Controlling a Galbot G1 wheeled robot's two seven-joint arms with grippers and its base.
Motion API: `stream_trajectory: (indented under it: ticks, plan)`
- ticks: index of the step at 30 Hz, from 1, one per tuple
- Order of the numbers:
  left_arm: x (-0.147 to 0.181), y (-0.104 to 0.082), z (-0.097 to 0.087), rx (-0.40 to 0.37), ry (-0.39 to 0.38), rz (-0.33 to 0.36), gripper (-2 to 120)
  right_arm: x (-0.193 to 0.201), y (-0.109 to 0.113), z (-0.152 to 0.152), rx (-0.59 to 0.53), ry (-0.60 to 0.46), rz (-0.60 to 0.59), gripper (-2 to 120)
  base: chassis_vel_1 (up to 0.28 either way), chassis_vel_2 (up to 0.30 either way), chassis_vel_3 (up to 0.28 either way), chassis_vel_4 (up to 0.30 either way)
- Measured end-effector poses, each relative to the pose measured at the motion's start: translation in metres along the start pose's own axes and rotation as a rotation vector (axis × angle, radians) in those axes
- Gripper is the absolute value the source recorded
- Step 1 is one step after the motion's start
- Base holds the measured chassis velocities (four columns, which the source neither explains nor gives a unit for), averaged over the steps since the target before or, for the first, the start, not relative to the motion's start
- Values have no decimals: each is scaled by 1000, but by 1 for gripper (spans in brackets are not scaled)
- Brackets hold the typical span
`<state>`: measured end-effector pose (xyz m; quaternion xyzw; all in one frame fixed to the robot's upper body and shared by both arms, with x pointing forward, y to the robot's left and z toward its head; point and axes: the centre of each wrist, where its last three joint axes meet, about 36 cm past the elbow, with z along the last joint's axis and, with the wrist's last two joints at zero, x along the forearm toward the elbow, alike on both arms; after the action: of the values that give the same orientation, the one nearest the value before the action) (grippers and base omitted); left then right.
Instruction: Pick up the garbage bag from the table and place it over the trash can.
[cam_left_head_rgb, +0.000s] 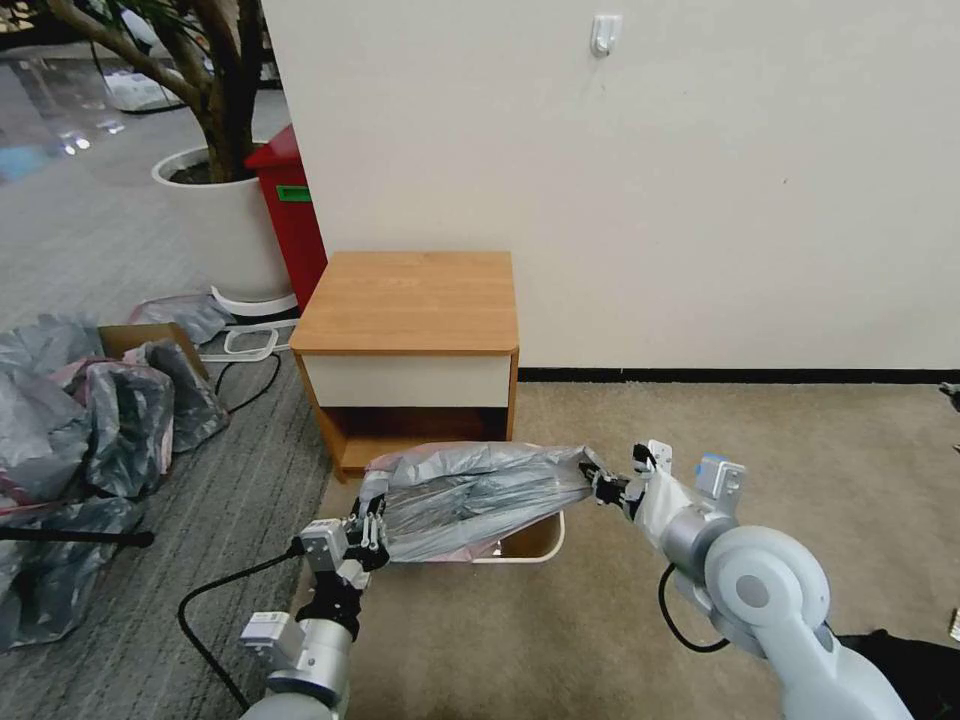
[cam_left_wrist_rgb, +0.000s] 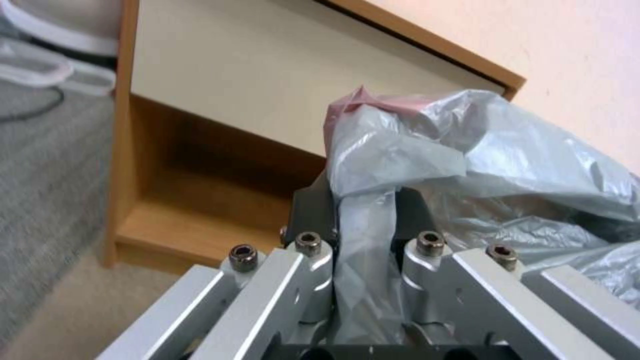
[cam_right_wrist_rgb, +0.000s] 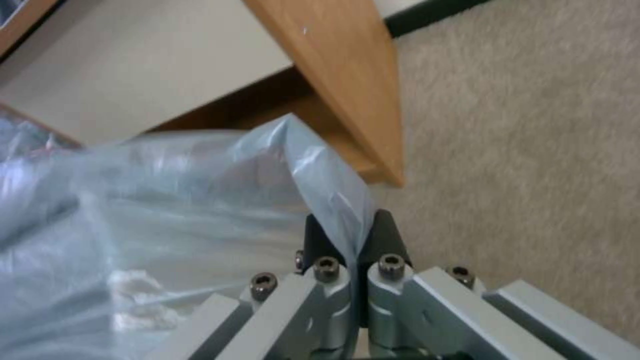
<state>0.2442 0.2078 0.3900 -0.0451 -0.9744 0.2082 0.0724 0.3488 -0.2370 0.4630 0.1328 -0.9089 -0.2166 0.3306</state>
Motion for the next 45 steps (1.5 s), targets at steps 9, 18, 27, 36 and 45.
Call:
stream_trajectory:
  ticks: [9, 18, 27, 36, 45]
  plan:
    - [-13, 4, -7, 164, 42, -36, 9, 21, 8, 11, -30, 16, -50, 0, 0, 0, 0, 0]
    - [-20, 8, -12, 254, 80, -69, 9, 32, 26, 23, -31, 35, -43, 0, 0, 0, 0, 0]
    - [-19, 9, -25, 366, 126, -61, 9, 1, 16, 50, 103, -128, -90, 0, 0, 0, 0, 0]
    - [-24, 11, -33, 408, 143, -50, 9, -19, 3, 66, 253, -170, -118, 3, 0, 0, 0, 0]
    - [-26, 9, -36, 423, 150, -39, 9, -40, -20, 82, 413, -211, -64, 6, 0, 0, 0, 0]
